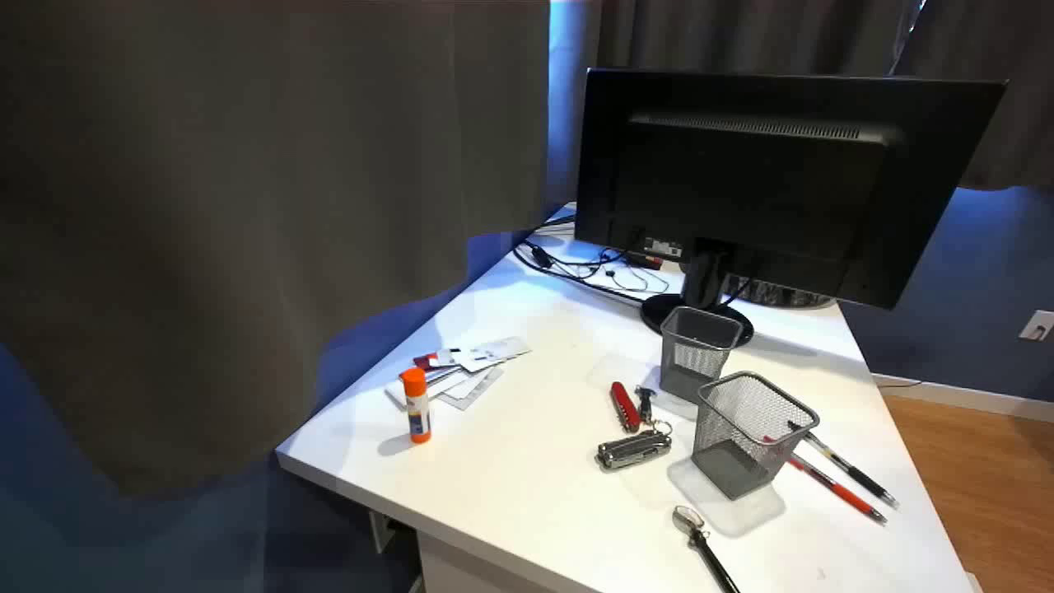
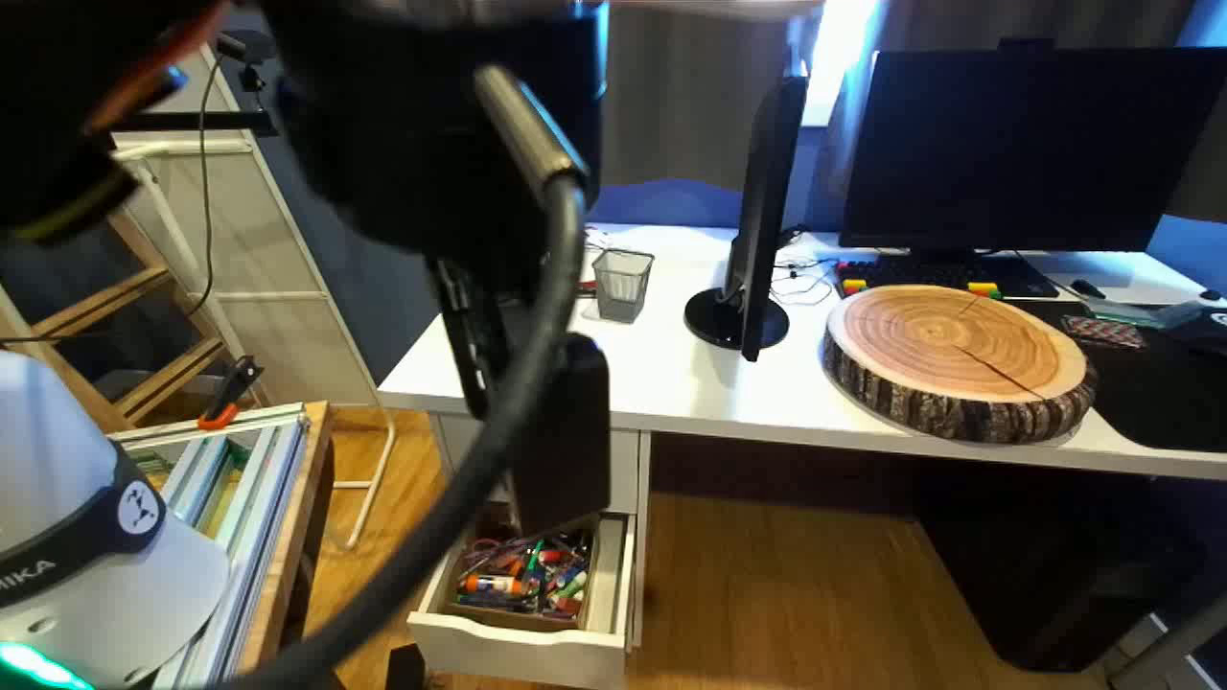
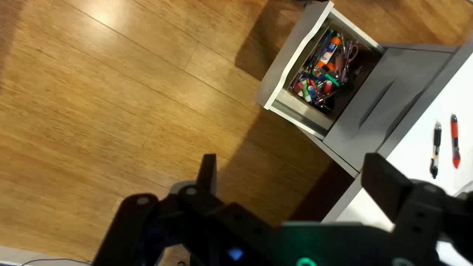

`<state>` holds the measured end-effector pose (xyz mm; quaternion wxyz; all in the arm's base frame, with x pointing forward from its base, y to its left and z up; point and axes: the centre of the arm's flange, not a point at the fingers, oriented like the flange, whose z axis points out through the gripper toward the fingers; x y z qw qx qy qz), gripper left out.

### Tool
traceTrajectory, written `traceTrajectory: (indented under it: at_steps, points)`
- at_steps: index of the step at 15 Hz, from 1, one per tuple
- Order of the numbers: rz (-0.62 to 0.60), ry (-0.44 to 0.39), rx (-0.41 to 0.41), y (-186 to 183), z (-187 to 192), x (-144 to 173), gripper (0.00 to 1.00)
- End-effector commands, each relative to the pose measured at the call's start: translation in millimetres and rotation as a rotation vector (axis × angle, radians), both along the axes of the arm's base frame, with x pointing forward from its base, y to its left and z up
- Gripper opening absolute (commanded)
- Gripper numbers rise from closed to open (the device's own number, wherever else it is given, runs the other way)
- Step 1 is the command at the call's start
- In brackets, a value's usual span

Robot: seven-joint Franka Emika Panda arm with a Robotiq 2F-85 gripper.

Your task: Put the small bins together

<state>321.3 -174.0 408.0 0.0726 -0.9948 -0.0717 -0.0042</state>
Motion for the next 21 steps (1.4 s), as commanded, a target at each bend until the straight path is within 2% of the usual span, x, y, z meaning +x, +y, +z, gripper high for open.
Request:
traceTrajectory:
  at_steps: [1,10,11,13,16,21]
  points:
    - [0.000,0.000,0.000,0,0,0,1.00]
    - [0.000,0.000,0.000,0,0,0,1.00]
    - [0.017,-0.002,-0.003,8,-1,5,1.00]
    - [0.118,-0.002,-0.006,43,-3,16,1.00]
    - [0.301,0.014,-0.011,116,-6,29,1.00]
    - [0.597,0.048,0.001,252,-21,25,1.00]
